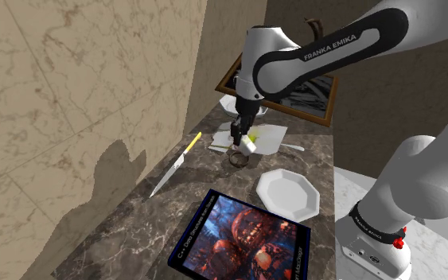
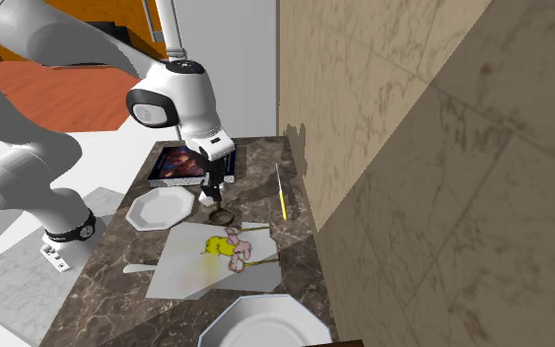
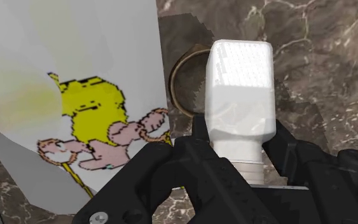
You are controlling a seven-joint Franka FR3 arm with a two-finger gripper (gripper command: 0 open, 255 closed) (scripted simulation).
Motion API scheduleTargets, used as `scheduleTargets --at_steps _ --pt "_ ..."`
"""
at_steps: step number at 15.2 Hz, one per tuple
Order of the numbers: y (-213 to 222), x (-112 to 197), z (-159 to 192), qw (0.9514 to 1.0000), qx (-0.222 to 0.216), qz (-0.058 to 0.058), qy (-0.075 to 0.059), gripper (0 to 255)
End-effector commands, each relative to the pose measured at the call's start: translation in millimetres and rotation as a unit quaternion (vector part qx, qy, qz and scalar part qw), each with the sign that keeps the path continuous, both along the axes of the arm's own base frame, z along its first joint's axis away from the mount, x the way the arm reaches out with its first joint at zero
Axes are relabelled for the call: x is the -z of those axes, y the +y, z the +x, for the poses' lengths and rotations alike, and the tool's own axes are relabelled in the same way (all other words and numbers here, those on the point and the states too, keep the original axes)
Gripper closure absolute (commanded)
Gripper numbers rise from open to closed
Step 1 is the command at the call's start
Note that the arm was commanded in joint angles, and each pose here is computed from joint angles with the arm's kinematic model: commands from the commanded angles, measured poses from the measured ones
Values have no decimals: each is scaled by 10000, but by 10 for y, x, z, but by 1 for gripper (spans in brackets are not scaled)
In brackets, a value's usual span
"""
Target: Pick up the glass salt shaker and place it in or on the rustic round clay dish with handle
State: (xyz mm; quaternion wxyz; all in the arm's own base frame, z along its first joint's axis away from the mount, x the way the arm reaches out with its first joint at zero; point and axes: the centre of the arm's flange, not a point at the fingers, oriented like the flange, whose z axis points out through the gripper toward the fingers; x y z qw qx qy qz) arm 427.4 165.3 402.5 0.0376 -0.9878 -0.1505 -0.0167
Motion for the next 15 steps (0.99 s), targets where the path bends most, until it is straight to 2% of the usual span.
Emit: scheduleTargets --at_steps 1,10,11,15 --pt "-6 109 -3 10000 1 1 -3 255" --pt "-6 167 -3 10000 0 1 -2 255" --pt "-6 167 -3 10000 0 1 -2 0" --pt "-6 167 -3 10000 0 1 -2 0"
